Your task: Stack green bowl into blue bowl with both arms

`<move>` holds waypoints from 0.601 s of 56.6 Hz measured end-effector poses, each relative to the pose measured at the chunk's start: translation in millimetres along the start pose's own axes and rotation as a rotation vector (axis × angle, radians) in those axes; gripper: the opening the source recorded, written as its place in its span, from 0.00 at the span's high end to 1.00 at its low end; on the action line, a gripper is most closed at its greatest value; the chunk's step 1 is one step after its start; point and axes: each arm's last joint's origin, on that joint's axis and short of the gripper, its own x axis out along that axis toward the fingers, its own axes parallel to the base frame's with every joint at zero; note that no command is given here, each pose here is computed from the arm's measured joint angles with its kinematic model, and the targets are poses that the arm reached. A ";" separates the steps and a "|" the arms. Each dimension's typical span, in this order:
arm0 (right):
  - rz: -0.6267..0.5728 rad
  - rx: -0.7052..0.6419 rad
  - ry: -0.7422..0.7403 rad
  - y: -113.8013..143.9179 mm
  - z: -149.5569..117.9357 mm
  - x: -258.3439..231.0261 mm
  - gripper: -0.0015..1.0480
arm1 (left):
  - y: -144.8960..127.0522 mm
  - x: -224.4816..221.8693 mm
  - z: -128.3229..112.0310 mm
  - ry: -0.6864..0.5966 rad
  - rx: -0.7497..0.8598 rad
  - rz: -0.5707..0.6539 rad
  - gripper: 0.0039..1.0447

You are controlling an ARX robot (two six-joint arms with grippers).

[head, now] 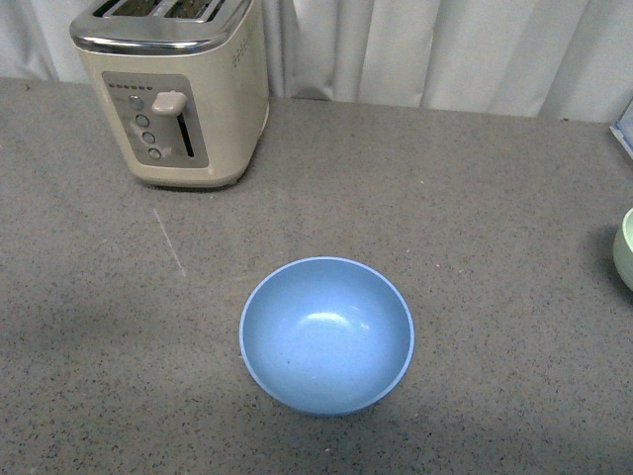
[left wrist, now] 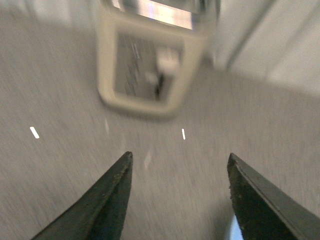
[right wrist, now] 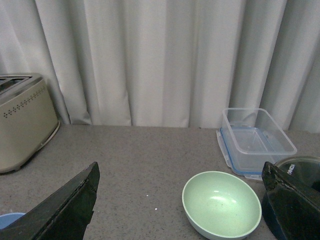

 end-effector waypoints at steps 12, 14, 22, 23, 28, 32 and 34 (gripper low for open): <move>0.003 0.000 0.000 0.1 0.0 0.0 0.09 | 46.5 -39.8 5.7 0.018 0.089 0.001 0.93; 0.003 0.000 0.000 0.1 0.0 0.0 0.09 | 51.9 -48.5 9.1 0.016 0.095 0.018 0.96; 0.000 0.000 0.000 0.0 0.0 0.0 0.09 | 52.8 -88.0 16.6 -0.018 0.103 0.018 0.96; 0.001 0.000 0.000 0.0 0.0 0.0 0.09 | 52.7 -92.5 16.9 -0.033 0.104 0.017 0.96; 0.003 0.000 0.000 0.1 0.0 0.0 0.09 | 52.7 -97.2 18.1 -0.060 0.108 0.019 0.96; 0.003 0.000 0.000 0.1 0.0 0.0 0.09 | 52.6 -97.7 18.4 -0.064 0.109 0.017 0.96; 0.002 0.000 0.000 0.1 0.0 0.0 0.09 | 52.6 -97.8 18.4 -0.064 0.110 0.018 0.96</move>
